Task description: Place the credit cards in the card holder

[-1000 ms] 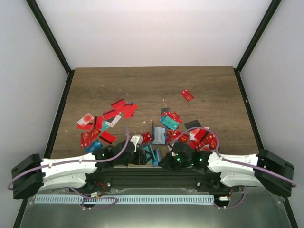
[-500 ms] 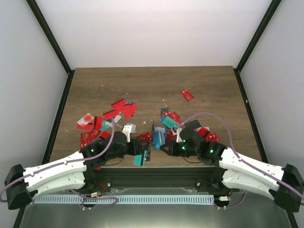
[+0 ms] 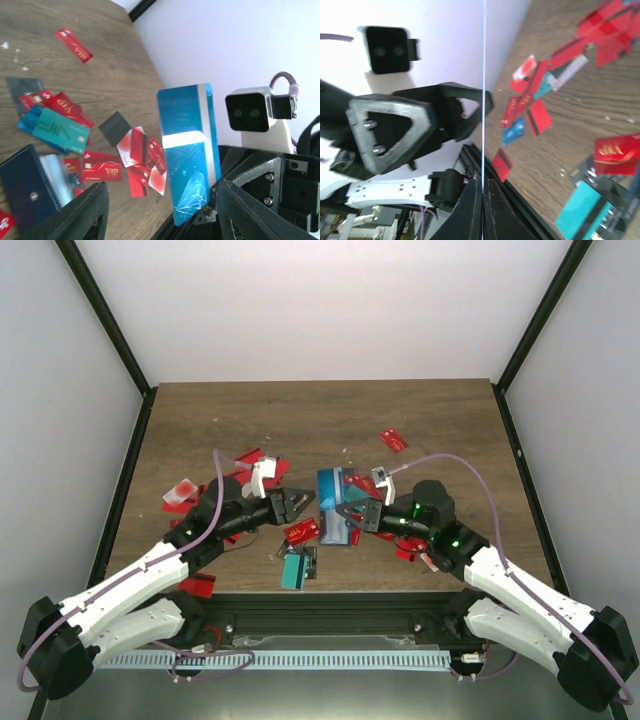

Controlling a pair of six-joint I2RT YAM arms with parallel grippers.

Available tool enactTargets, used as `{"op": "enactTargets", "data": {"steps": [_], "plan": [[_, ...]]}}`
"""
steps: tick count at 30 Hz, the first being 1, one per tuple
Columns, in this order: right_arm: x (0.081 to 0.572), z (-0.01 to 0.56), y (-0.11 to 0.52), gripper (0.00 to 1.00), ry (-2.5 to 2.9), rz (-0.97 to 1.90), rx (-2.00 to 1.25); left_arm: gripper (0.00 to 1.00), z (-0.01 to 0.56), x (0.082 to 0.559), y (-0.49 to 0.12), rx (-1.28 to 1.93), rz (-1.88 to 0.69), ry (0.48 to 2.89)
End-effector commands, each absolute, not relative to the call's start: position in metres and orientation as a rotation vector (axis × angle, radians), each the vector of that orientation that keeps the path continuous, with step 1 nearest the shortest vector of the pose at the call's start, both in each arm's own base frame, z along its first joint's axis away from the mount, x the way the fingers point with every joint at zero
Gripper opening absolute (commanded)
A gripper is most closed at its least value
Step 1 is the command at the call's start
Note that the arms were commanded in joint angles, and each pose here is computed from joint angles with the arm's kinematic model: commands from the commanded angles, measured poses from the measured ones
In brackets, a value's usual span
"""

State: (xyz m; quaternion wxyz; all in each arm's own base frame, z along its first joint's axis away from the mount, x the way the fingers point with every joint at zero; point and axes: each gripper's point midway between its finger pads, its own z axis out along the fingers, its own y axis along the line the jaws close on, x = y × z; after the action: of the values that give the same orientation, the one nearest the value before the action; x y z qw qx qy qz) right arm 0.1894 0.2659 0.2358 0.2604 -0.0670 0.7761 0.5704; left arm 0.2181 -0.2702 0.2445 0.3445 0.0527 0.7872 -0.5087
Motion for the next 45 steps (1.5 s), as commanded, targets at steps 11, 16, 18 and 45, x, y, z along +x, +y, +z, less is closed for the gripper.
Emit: {"op": "enactTargets", "data": {"steps": [11,16,18,45], "plan": [[0.176,0.292,0.281,0.01,1.834,1.775,-0.429,0.22,0.304,0.205,-0.296,0.398,-1.619,1.818],[0.182,0.284,0.282,0.02,1.865,1.739,-0.42,0.04,0.296,0.21,-0.293,0.366,-1.572,1.847],[0.194,0.276,0.282,0.31,1.923,1.654,-0.399,0.04,0.285,0.217,-0.287,0.328,-1.491,1.892],[0.276,0.075,0.286,0.78,2.655,0.959,-0.16,0.04,0.16,0.24,-0.223,0.215,-0.873,2.234]]}}
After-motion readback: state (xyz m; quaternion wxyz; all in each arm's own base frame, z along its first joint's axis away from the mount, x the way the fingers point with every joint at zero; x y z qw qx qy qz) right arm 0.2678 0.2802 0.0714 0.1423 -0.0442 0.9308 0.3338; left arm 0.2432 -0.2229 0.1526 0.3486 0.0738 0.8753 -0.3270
